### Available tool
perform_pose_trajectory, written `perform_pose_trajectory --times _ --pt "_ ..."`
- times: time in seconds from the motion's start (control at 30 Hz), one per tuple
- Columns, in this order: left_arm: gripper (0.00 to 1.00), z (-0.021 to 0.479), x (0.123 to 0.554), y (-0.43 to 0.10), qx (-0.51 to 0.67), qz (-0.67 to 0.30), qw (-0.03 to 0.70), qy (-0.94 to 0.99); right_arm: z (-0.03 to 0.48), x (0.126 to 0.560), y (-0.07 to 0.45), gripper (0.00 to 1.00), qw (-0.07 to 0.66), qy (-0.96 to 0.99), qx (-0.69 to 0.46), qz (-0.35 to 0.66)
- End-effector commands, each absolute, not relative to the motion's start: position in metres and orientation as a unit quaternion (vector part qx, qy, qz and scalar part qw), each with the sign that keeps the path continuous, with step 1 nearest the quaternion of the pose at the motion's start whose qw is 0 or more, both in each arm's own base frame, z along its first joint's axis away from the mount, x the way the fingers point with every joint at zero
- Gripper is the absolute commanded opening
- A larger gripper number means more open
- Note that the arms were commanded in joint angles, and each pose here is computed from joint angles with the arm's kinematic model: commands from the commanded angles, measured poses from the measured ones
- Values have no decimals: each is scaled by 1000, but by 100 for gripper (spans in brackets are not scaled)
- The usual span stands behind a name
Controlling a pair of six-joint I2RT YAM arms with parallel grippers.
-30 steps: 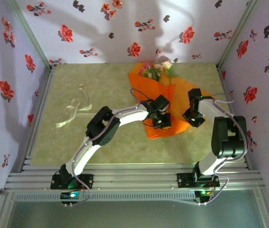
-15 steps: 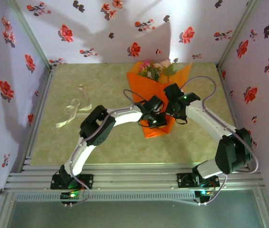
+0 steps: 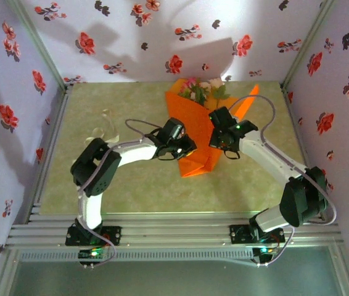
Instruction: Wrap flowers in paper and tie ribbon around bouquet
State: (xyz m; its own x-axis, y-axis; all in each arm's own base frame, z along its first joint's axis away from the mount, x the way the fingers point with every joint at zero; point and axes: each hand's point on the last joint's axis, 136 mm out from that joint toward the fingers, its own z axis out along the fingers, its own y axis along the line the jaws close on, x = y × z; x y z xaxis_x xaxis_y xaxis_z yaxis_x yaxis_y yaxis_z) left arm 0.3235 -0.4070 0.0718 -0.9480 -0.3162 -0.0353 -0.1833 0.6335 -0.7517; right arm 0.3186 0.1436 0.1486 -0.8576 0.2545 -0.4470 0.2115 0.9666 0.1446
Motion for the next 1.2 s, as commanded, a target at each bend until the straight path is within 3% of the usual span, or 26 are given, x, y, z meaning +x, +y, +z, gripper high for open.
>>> perform_pose_trajectory --times 0.0,0.17,0.33,0.53,0.7,0.87,1.17 --pt "9 49 322 -421 -154 -416 51 895 158 328 170 0 252 961 79 76" --pt "1 28 324 -413 -181 -408 51 894 157 337 212 0 256 958 14 124" --pt "0 37 331 -405 -199 -433 85 875 142 340 248 0 226 960 -32 165" --pt "17 94 348 -365 -258 -476 180 821 122 337 265 0 203 962 -57 174" --pt "41 153 348 -301 -285 -415 257 825 113 331 281 0 194 959 -95 185" --pt "57 173 369 -299 -236 -434 236 836 109 329 293 0 194 953 -121 198" --pt "65 146 371 -316 -134 -379 179 898 102 326 295 0 183 955 -130 195"
